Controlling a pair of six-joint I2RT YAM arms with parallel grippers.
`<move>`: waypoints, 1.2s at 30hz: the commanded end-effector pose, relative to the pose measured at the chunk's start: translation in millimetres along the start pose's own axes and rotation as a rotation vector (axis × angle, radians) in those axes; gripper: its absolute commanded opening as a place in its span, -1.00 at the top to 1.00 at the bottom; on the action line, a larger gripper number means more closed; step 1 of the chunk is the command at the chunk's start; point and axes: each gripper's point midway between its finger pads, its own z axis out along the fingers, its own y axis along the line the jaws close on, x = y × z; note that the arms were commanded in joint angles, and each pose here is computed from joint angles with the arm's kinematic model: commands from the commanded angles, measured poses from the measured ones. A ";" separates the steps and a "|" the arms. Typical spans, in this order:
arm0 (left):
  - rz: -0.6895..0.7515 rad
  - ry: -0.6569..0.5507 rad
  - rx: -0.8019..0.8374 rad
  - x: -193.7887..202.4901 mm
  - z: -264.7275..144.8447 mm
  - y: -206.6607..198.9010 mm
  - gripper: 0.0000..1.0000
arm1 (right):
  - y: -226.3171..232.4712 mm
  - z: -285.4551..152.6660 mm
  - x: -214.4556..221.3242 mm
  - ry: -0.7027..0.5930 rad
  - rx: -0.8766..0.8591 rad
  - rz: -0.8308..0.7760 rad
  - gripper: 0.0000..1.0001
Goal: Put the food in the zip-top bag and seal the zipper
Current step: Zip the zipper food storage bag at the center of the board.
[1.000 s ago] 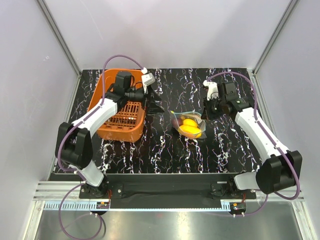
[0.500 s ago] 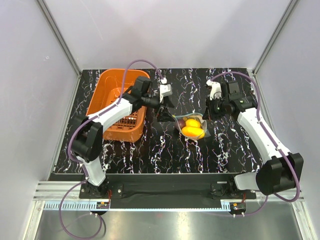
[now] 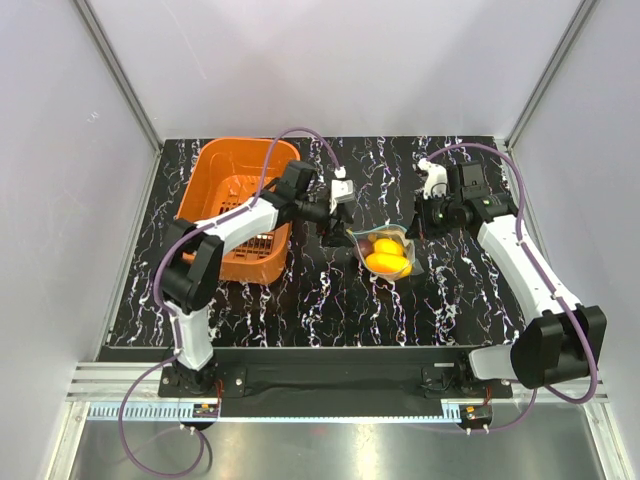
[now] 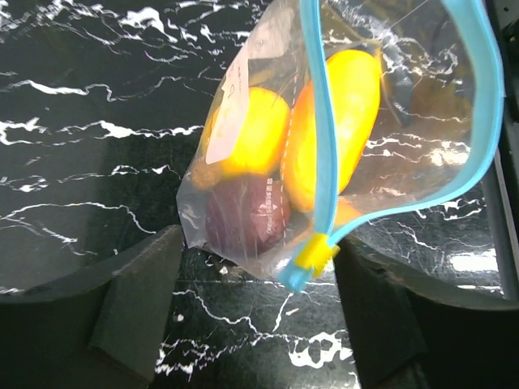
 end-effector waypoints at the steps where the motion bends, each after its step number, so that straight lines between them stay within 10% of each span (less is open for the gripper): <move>1: 0.105 -0.048 -0.025 -21.3 6.3 15.8 -0.49 | 0.7 3.6 -9.1 -0.029 -0.016 0.002 1.00; 5: 0.094 -0.056 -0.020 -19.0 10.2 18.3 -0.13 | -5.8 6.8 -10.1 -0.028 0.000 0.012 1.00; 9: 0.061 -0.091 0.026 -30.1 13.6 14.8 1.00 | -7.2 5.4 -20.5 -0.046 0.009 0.017 0.92; 18: 0.002 -0.194 0.069 -65.3 7.9 2.1 1.00 | 19.0 -1.3 -99.8 -0.207 -0.098 0.068 -0.06; 36: -0.519 -0.108 -0.048 -39.3 13.6 -21.1 1.00 | 76.2 44.3 -51.7 -0.275 -0.227 -0.186 0.01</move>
